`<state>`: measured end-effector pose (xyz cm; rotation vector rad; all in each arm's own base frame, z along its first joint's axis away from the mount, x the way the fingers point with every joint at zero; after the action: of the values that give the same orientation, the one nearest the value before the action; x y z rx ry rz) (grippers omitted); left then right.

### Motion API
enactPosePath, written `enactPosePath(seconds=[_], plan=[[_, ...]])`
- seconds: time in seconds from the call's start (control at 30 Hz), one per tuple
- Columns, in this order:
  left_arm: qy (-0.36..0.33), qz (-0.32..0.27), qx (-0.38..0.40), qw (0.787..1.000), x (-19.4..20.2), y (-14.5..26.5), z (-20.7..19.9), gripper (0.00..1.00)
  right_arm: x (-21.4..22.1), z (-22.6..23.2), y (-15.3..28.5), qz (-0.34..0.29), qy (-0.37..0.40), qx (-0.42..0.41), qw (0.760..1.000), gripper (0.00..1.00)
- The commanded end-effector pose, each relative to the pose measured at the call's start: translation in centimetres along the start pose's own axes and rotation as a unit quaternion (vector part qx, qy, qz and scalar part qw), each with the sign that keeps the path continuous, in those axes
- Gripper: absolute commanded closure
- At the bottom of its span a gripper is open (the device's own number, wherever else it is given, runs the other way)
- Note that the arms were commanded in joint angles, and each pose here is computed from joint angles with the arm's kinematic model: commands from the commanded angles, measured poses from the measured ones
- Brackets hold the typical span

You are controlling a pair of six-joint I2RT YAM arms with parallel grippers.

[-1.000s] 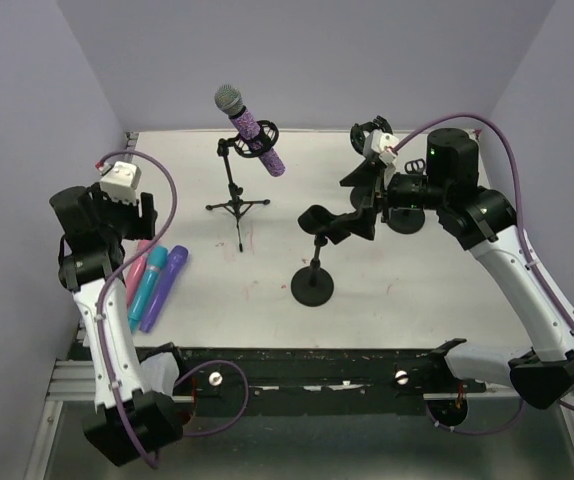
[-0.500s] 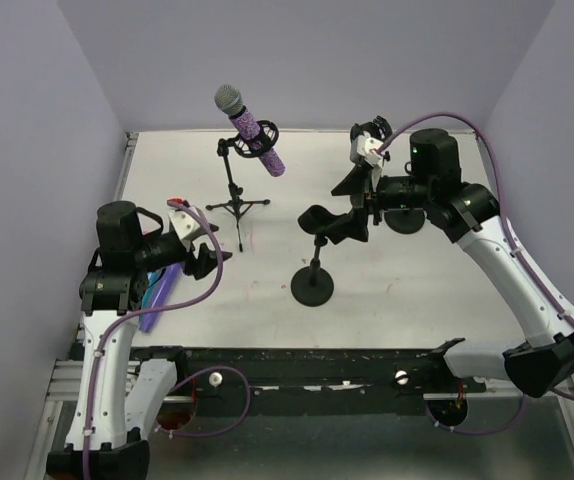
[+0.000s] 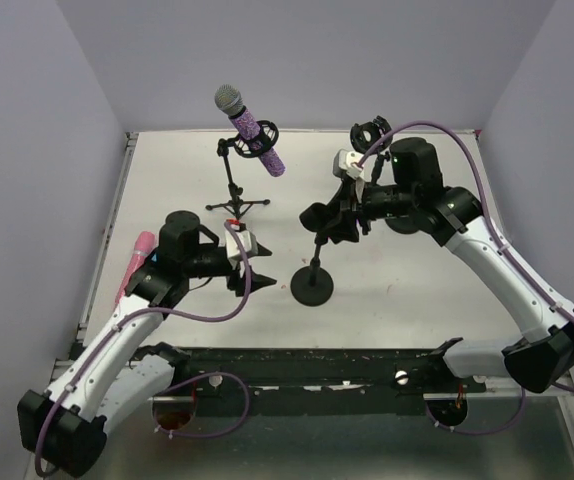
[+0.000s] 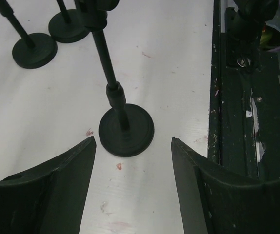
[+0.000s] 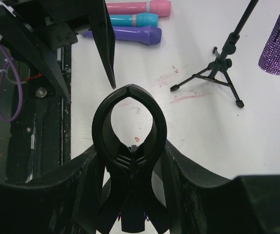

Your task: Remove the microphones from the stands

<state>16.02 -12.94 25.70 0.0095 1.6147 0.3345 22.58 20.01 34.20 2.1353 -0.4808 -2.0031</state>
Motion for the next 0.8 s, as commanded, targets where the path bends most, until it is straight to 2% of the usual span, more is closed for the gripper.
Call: enactPosePath(seconds=[0.0, 0.17, 0.53, 0.7, 0.77], plan=[[-0.040, -0.020, -0.007, 0.999, -0.4, -3.9, 1.4, 0.28, 0.3, 0.9, 1.1, 0.025, 0.017, 0.010, 0.999, 0.49], [-0.066, -0.031, -0.004, 0.997, 0.3, -7.9, 2.2, 0.28, 0.6, 1.9, 2.1, 0.052, 0.014, 0.001, 0.999, 0.59], [-0.062, -0.009, 0.024, 0.998, 3.1, -14.2, 3.8, 0.30, 1.3, 2.5, 3.3, 0.073, 0.023, 0.034, 0.996, 0.63], [-0.042, -0.015, 0.032, 0.998, 3.1, -15.6, 4.4, 0.38, 1.7, 2.5, 3.2, 0.079, 0.012, 0.032, 0.996, 0.63], [-0.042, -0.016, 0.042, 0.998, 3.1, -15.8, 4.2, 0.47, 2.0, 2.5, 3.0, 0.082, 0.004, 0.032, 0.996, 0.64]])
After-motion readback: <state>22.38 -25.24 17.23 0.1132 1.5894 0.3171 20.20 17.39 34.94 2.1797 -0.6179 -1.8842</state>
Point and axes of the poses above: each gripper's point midway between its finger pads, its own y axis back along the fingers, its own z axis along the line the jaws close on, x = y × z, the point moved 9 cm from there along y, back along the fingers, and after that the axes turned 5 degrees about y, right-handed, at the moved point
